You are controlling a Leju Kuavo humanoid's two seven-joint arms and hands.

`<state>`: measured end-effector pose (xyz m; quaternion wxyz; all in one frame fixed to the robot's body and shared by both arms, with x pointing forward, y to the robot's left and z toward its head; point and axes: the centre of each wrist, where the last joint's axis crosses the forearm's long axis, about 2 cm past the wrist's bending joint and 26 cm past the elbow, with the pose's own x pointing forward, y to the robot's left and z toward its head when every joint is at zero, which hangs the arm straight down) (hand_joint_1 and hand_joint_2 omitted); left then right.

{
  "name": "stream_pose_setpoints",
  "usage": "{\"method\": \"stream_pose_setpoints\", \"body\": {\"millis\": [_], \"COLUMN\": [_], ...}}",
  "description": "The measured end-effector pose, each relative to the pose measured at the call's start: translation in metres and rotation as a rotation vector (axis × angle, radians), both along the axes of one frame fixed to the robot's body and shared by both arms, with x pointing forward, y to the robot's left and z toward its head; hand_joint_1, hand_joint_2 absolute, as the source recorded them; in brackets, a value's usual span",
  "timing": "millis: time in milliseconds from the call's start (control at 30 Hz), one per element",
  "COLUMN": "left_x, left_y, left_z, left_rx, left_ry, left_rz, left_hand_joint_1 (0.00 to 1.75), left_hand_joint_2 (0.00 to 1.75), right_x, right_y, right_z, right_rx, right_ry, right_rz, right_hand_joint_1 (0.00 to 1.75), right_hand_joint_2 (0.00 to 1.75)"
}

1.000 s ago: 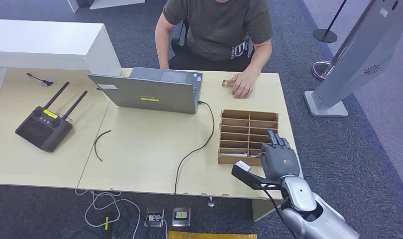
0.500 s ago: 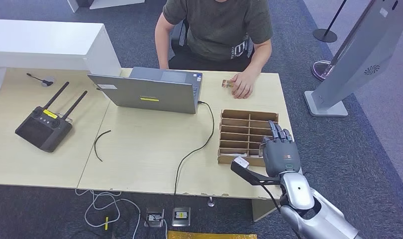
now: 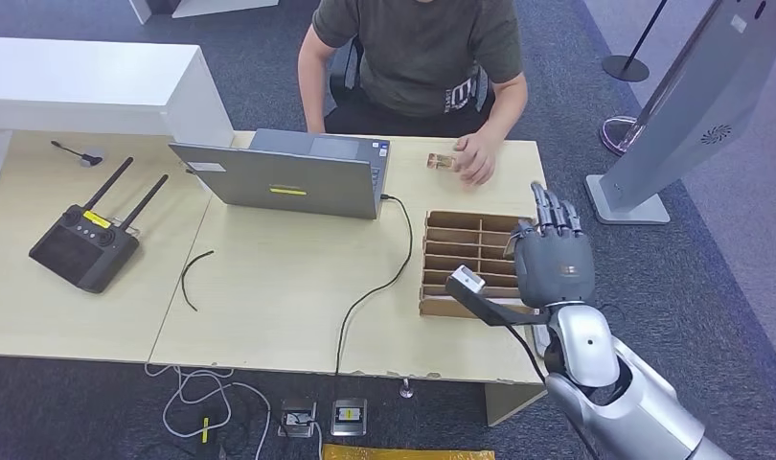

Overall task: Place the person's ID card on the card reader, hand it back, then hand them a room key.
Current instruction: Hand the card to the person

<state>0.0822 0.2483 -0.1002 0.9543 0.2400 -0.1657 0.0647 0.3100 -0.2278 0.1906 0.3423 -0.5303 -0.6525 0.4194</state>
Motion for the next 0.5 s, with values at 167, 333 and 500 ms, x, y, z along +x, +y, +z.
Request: {"method": "stream_pose_setpoints", "body": {"millis": [167,333,500], "left_x": [0.002,0.005,0.008], "left_y": [-0.001,-0.002,-0.002], "left_z": [0.001,0.001,0.002], "left_rx": [-0.001,0.000,-0.001], "left_ry": [-0.002,-0.007,-0.011], "left_rz": [-0.012,-0.026,-0.043], "left_hand_joint_1": [0.00,0.00,0.00], "left_hand_joint_2": [0.00,0.00,0.00], "right_x": [0.000,0.000,0.000], "right_y": [0.001,0.002,0.002], "right_z": [0.013,0.019,0.021], "right_rx": [0.033,0.048,0.056], "right_ry": [-0.053,-0.075,-0.084], "right_rz": [0.008,0.015,0.015], "right_hand_joint_1": [1.75,1.75,1.75], "right_hand_joint_2": [1.75,1.75,1.75]}}
